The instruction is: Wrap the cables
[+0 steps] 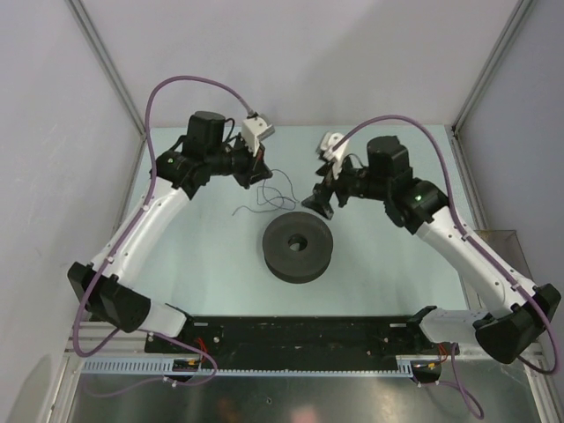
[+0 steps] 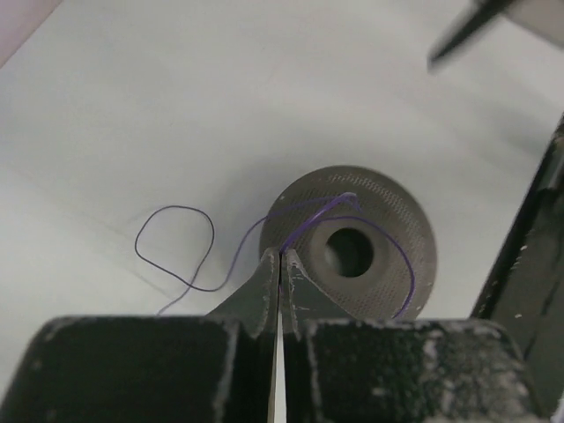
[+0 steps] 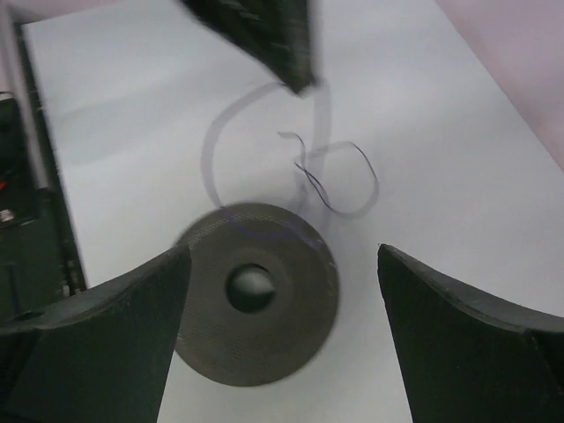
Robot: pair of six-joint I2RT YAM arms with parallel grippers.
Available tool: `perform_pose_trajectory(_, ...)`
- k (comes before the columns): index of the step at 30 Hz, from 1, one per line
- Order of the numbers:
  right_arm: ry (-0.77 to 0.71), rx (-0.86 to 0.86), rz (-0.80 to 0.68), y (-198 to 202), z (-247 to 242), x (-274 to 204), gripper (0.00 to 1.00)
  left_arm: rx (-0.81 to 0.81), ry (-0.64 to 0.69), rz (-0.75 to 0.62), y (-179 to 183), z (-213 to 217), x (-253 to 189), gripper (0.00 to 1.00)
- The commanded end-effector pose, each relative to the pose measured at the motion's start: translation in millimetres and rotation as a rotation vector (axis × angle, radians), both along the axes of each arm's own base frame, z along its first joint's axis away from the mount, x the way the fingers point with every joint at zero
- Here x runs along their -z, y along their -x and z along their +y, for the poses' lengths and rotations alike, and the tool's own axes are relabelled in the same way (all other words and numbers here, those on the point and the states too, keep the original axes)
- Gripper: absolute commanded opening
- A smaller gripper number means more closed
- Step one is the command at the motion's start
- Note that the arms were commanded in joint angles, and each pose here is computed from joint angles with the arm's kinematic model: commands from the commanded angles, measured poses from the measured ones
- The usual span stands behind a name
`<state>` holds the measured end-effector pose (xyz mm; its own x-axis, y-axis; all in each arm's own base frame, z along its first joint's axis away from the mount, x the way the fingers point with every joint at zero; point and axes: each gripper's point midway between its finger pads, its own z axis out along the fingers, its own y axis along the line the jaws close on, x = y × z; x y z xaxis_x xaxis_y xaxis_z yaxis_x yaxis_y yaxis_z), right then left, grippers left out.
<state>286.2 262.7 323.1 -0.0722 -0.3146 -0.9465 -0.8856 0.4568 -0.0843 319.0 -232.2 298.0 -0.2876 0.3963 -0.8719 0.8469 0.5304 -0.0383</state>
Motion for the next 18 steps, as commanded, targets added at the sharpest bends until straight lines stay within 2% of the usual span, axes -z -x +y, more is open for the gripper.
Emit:
perform_pose_trajectory(1, -0.039, -0.149, -0.141, 40.0, 30.2, -39.1, 0.9, 0.022, 0.147, 0.153, 10.6, -22.1, -24.0, 0.0)
perform_pose_trajectory(5, 0.025, -0.197, -0.195, 53.3, 44.2, -27.1, 0.9, 0.102, 0.224, 0.265, 22.3, -39.0, -28.3, 0.0)
perform_pose_trajectory(9, 0.06, -0.207, -0.211, 48.4, 49.4, -17.0, 0.89, 0.126, 0.244, 0.299, 24.0, -42.8, -28.3, 0.0)
perform_pose_trajectory(18, 0.192, -0.243, -0.209, 34.5, 54.5, 23.4, 0.68, 0.136, 0.314, 0.419, 22.2, -49.9, -36.4, 0.0)
